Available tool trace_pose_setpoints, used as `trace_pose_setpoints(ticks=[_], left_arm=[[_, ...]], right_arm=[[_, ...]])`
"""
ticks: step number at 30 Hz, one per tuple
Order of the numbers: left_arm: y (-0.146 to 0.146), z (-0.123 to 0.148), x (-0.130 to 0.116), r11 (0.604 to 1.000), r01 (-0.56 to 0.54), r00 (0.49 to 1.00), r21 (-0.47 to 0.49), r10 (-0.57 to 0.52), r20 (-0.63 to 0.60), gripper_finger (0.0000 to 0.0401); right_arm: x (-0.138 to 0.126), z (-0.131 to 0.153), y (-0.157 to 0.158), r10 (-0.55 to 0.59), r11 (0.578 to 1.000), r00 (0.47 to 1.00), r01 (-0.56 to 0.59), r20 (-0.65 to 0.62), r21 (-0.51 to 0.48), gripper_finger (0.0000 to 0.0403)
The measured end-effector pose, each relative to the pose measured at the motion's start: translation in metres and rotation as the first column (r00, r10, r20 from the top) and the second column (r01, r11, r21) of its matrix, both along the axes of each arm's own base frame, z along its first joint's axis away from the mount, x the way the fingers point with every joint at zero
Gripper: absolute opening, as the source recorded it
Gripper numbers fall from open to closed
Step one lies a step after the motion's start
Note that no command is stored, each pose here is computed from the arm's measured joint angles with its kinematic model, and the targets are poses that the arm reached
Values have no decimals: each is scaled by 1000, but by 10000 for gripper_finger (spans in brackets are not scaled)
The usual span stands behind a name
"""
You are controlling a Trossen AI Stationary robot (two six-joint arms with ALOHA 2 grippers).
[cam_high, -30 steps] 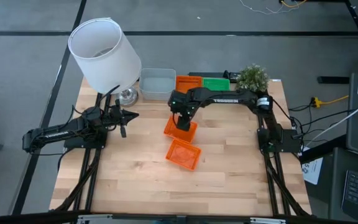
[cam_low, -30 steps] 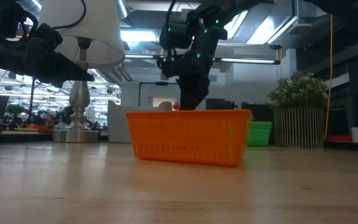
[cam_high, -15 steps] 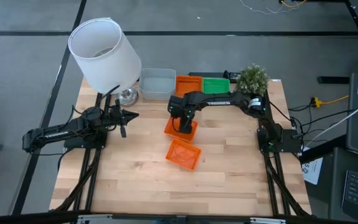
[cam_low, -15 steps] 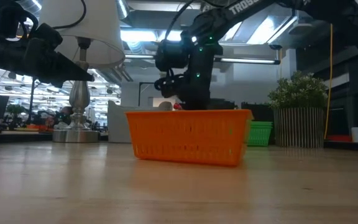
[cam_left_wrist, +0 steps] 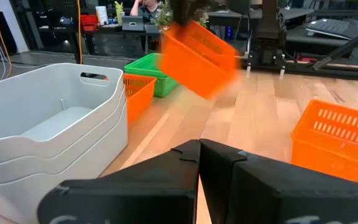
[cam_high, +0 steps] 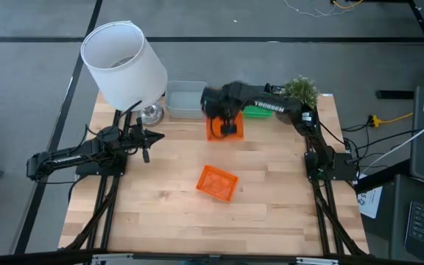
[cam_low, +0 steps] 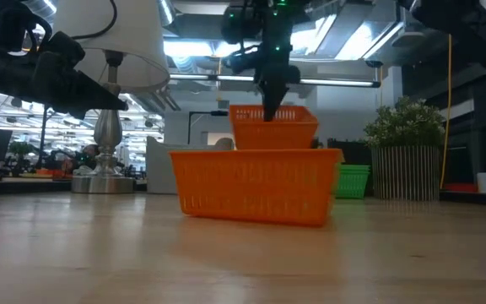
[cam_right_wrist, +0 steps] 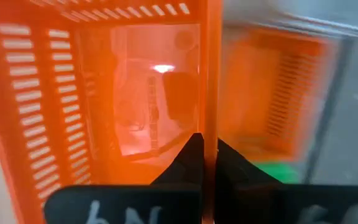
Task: Stack baskets by color
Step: Stack the middle orange bin on top of the top orange bin
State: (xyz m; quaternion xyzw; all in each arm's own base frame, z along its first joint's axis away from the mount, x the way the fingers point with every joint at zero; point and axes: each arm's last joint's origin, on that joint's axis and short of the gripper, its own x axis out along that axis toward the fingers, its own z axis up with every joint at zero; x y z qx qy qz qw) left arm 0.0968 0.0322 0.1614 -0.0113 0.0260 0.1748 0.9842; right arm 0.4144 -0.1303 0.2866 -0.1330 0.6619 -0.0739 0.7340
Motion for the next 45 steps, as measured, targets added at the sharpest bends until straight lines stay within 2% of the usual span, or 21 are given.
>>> trace_pose_setpoints(ticks=[3,5,8,12,15,21,26,36,40,45], left_arm=[[0,0,0,1000,0,1000,0,0,0,0],[0,0,0,1000,0,1000,0,0,0,0],[0,0,0,1000,0,1000,0,0,0,0],[0,0,0,1000,0,1000,0,0,0,0],[0,0,0,1000,0,1000,0,0,0,0],[0,0,0,1000,0,1000,0,0,0,0],[0,0,0,1000,0,1000,0,0,0,0],[0,0,0,1000,0,1000,0,0,0,0],[0,0,0,1000,0,1000,0,0,-1,0],[0,0,0,1000,0,1000,0,0,0,0]], right_arm=[[-12,21,-37,-75,994,996,78,50,-71,2],[-24,29,-64,-114,990,990,120,78,-73,1],[-42,33,-106,-189,982,966,188,174,18,1],[-61,18,-154,-242,965,918,195,315,176,1],[-69,-2,-175,-203,972,910,141,361,190,1],[-76,-33,-187,-141,983,930,90,339,162,0],[-75,-50,-188,-132,984,930,82,344,156,0],[-75,-55,-188,-84,991,939,44,333,127,3],[-75,-54,-189,-81,992,936,43,342,119,25],[-74,-54,-189,-79,992,936,40,342,119,74]])
